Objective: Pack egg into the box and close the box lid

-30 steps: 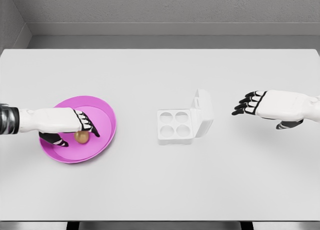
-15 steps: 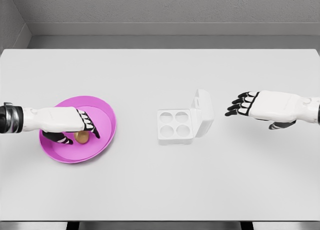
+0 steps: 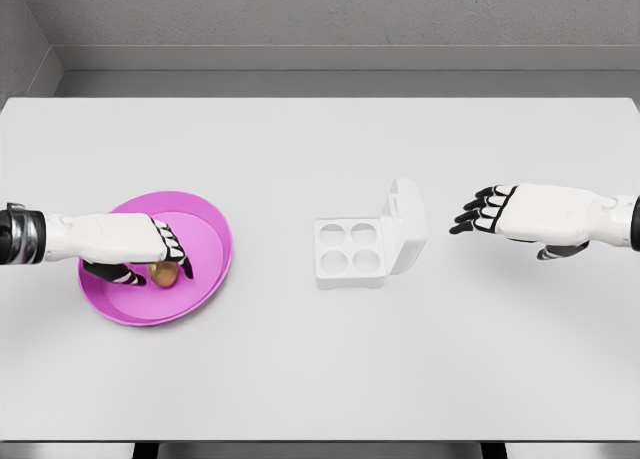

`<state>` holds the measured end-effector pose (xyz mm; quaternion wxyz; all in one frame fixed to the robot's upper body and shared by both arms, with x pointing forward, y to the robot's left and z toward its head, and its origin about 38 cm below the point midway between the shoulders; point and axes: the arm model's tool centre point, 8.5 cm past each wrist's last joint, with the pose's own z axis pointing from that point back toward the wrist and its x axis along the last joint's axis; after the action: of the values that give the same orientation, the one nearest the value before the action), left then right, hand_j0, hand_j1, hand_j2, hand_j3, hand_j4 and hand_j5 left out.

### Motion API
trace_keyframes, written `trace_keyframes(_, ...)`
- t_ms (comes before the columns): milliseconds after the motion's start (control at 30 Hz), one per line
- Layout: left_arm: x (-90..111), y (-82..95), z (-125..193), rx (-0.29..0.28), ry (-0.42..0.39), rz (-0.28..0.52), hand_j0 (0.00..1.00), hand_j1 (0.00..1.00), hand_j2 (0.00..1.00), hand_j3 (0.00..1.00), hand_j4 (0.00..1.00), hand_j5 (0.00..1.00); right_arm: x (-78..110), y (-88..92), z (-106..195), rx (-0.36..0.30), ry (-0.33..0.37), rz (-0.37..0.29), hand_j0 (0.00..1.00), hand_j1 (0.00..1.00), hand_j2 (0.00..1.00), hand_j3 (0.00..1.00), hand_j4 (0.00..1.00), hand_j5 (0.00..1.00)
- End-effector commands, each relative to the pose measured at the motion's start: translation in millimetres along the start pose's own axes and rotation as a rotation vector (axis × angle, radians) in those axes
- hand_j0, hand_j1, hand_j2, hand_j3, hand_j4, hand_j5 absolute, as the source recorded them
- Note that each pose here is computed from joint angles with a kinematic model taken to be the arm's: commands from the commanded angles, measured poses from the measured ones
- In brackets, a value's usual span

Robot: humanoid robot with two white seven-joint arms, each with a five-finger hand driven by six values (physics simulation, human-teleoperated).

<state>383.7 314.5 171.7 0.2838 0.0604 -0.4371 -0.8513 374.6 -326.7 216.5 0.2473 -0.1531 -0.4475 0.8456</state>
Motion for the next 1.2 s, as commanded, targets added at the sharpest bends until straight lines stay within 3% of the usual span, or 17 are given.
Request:
trace_keyframes(0,-0.3,0.4,0.4,0.003,0.001,0.004,0.71,0.71,0.71,0.71,0.71,0.71,-0.2,-0.2,0.3,-0.002,0.001,-0.004,1.0,1.0,1.0,1.0,1.0,1.0)
trace_keyframes(367,-5.9,2.5,-0.9,0.006,0.014,0.006,0.71,0.71,0.71,0.71,0.71,0.71,-1.8,-2.6,3.2,-0.003,0.007,0.002,1.0,1.0,1.0,1.0,1.0,1.0)
trace_keyframes(767,-1.7,1.3,-7.6,-0.006,-0.004,0.006,0.51,0.51,0.51,0.51,0.51,0.51,-0.9,-1.4,2.9,-0.001,0.004,-0.001,1.0,1.0,1.0,1.0,1.0,1.0)
trace_keyframes(833,-0.9,-0.2,-7.7,-0.027,-0.006,0.004,0.39,0.39,0.39,0.39,0.39,0.39,-1.1,-2.0,3.1,-0.002,0.005,0.001,1.0,1.0,1.0,1.0,1.0,1.0)
trace_keyframes(900,-1.0,0.3,-7.5,-0.027,-0.006,0.003,0.33,0.33,0.33,0.33,0.33,0.33,-1.1,-2.0,3.1,-0.002,0.005,0.001,1.0,1.0,1.0,1.0,1.0,1.0)
trace_keyframes(1167,-1.5,5.3,-6.7,-0.02,-0.004,-0.005,0.32,0.32,0.32,0.32,0.32,0.32,-3.1,-7.3,5.5,-0.01,0.012,0.011,1.0,1.0,1.0,1.0,1.0,1.0)
